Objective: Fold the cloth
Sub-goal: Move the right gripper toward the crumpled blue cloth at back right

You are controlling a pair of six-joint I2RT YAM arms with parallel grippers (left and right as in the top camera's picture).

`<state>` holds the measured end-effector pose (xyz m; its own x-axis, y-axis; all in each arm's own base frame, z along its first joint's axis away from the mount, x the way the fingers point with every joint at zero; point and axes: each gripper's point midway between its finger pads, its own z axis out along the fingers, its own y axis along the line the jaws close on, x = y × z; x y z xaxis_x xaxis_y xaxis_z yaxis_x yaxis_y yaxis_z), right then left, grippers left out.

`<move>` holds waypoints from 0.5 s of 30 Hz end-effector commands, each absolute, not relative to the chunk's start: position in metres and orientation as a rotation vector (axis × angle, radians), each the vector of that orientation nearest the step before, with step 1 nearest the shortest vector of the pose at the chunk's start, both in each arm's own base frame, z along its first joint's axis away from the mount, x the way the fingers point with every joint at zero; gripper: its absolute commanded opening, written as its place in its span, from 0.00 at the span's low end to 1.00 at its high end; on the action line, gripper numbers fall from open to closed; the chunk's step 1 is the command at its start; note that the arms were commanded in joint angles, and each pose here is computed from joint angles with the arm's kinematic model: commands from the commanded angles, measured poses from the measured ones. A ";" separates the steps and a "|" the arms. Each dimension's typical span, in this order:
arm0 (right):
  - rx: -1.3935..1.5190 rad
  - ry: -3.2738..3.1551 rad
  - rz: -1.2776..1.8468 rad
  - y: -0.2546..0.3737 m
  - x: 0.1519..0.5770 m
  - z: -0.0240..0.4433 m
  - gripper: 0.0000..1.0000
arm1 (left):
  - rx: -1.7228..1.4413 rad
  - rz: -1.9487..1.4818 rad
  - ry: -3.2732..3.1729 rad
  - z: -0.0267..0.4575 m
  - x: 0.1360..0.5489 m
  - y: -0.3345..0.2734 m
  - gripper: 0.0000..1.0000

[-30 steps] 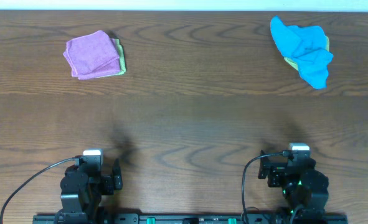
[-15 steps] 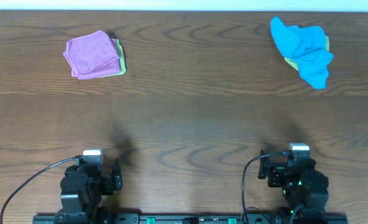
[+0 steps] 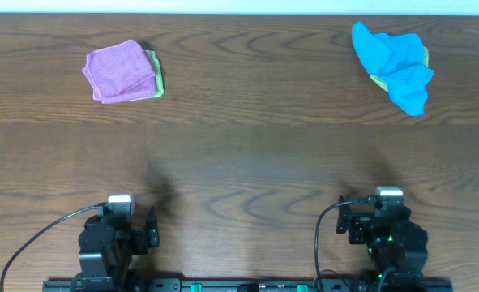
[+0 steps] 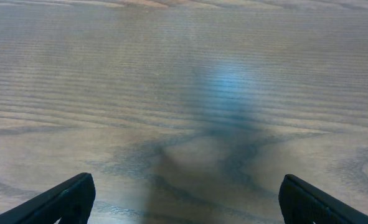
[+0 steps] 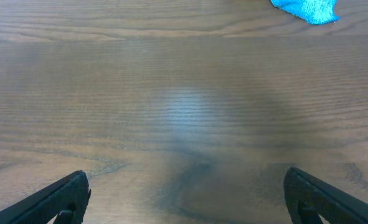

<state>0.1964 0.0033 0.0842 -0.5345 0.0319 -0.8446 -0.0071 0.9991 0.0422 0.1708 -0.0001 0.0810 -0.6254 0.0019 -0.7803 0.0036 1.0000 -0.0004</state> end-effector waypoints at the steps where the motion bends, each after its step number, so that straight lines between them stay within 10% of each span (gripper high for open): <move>1: 0.038 2.141 0.050 0.002 0.196 0.079 0.99 | 0.006 0.023 2.277 0.072 0.167 0.003 0.96; 15: 0.088 2.157 0.069 0.001 0.197 0.086 0.99 | 0.007 0.022 2.277 0.072 0.167 0.003 0.95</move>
<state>0.1962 0.0031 0.0822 -0.5457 0.0414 -0.8369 -0.0005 0.9988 0.0497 0.1708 -0.0001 0.0810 -0.6254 0.0019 -0.7803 0.0033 1.0000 -0.0002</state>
